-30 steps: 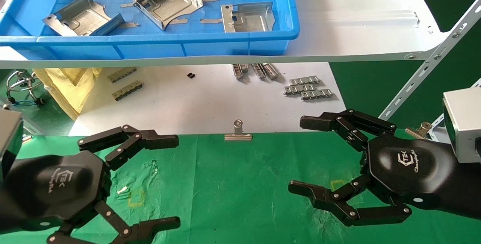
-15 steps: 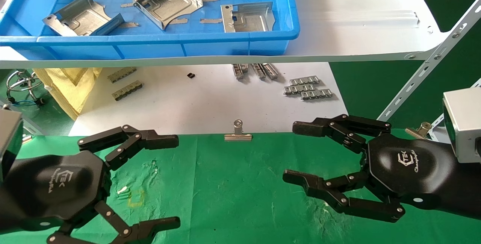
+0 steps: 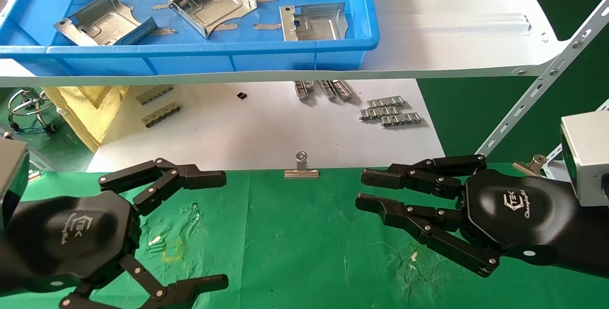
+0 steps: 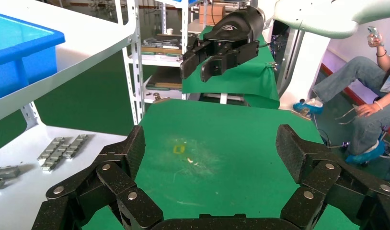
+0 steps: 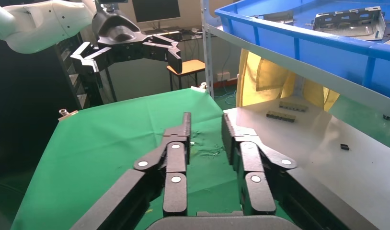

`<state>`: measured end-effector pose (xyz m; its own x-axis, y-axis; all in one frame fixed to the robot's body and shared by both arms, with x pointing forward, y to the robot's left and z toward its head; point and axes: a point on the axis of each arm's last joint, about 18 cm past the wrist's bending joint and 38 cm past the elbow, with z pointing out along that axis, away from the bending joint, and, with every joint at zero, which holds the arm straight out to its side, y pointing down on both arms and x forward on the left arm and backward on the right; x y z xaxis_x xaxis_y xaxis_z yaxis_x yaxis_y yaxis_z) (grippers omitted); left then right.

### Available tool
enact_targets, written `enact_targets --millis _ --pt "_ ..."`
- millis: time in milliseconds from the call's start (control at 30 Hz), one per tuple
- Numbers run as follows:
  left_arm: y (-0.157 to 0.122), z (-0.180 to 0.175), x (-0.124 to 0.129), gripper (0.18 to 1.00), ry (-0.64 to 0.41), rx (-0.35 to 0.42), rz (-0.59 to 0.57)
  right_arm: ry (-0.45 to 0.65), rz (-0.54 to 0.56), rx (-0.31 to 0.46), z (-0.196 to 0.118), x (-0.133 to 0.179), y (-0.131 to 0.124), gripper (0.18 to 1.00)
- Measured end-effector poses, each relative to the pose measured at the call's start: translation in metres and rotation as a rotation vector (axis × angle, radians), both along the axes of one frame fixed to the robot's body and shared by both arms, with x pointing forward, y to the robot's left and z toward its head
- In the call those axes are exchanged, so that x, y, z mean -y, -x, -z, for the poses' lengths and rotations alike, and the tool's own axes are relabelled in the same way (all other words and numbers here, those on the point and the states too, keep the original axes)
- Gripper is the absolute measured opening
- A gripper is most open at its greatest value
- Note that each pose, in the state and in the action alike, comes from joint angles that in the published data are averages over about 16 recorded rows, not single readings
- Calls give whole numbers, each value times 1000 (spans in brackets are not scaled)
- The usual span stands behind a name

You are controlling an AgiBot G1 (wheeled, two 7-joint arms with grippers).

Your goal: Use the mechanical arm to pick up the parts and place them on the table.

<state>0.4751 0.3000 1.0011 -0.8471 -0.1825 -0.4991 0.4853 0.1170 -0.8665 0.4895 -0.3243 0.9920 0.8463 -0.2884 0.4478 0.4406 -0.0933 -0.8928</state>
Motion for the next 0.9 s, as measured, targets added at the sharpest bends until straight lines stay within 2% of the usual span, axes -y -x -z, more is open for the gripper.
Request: enact_targets --millis 267,500,733,900 --pt "-15 -47 2 1001 19 88 -68 0 0 0 0 0 0 300" --pt "-59 -122 8 1001 68 157 -208 0 0 0 0 0 0 228" --pt "-121 -192 25 1001 83 136 -402 0 0 0 0 0 0 198" --pt "-154 -216 34 1001 40 100 -540 0 0 0 0 0 0 192"
